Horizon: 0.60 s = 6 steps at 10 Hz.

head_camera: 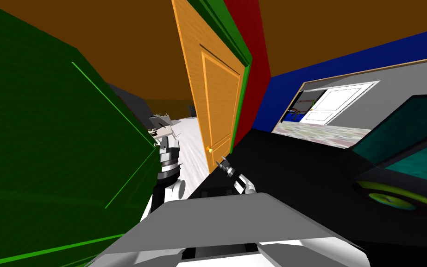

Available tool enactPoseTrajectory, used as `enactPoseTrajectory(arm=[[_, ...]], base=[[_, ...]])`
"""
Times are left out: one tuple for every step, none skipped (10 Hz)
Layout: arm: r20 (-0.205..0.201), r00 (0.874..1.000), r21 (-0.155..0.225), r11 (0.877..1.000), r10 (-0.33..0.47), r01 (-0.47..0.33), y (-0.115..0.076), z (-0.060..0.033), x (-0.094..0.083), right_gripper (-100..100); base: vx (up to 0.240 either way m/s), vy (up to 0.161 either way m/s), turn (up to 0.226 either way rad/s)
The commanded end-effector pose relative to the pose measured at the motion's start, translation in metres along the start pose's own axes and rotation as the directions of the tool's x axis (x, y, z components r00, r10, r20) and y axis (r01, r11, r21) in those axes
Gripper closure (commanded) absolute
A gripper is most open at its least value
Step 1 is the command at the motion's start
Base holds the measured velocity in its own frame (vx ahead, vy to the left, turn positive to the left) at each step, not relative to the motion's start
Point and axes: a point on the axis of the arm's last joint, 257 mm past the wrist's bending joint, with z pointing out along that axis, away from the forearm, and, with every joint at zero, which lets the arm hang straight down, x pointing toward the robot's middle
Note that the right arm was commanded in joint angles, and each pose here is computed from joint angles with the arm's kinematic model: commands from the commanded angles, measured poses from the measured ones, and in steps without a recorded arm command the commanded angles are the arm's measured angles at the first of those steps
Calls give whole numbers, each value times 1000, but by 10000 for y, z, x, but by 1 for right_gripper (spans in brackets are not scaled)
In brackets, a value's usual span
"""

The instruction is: Push the door open

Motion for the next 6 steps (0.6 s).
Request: enactPoseTrajectory(arm=[[-22, 999, -14, 1000, -27, 27, 26, -12, 88, -100], [-39, 998, -25, 999, -48, 47, 45, -27, 156, -100], [-54, 996, -37, 997, -68, 66, 63, -42, 221, -100], [-67, 994, -47, 995, -86, 82, 77, -57, 274, -100], [-59, 996, -40, 997, -72, 70, 71, -62, 248, -100], [-61, 995, -37, 997, -76, 74, 81, -62, 263, -100]], base=[[97, 1, 14], [110, 12, 18], [125, 5, 22], [123, -4, 15], [53, -2, 3], [159, 65, 33]])
